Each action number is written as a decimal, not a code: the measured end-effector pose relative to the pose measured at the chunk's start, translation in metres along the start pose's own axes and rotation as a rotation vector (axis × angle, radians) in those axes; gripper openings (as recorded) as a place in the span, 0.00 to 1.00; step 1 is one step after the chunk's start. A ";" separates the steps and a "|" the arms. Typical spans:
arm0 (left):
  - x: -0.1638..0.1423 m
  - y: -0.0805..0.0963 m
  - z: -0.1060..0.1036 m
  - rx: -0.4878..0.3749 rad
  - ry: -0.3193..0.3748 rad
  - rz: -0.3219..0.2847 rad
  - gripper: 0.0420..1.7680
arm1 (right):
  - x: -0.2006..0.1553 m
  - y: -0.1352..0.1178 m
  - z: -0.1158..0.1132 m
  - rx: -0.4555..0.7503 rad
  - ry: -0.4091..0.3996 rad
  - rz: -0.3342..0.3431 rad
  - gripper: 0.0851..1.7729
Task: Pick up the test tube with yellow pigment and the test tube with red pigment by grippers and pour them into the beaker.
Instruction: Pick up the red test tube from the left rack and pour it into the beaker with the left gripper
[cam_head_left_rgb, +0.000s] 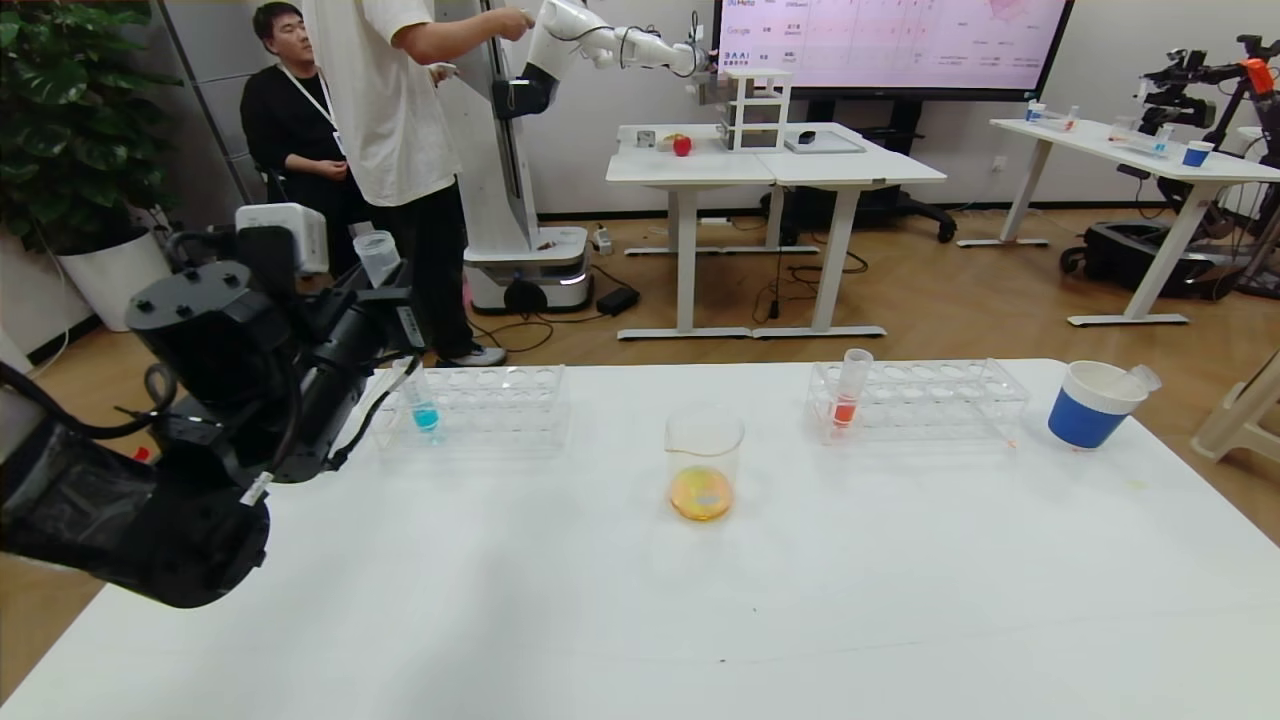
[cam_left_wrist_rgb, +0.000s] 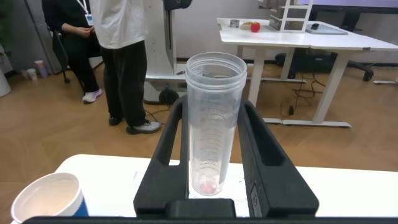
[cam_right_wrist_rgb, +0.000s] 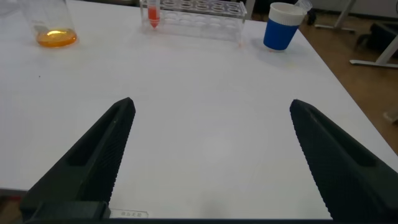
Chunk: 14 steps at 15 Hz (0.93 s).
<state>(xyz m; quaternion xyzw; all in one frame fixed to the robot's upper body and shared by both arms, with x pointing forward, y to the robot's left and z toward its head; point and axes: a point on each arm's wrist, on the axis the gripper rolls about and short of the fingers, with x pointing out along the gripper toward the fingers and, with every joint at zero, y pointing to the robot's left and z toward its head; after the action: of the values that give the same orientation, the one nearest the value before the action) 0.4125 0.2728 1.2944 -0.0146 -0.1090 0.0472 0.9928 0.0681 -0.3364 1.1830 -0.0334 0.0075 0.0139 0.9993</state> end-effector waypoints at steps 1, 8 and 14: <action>0.002 0.015 -0.002 -0.006 0.012 0.012 0.27 | 0.000 0.000 0.000 0.000 0.000 0.000 0.98; 0.021 0.101 -0.014 -0.001 0.065 0.084 0.27 | 0.000 0.000 0.000 0.000 0.000 0.000 0.98; 0.039 0.138 -0.038 0.003 0.091 0.163 0.27 | 0.000 0.000 0.000 0.000 0.000 0.000 0.98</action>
<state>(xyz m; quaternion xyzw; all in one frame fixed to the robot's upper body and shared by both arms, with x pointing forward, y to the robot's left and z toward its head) 0.4466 0.4137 1.2601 -0.0240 -0.0621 0.1274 0.9896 0.0681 -0.3364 1.1829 -0.0334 0.0077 0.0139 0.9993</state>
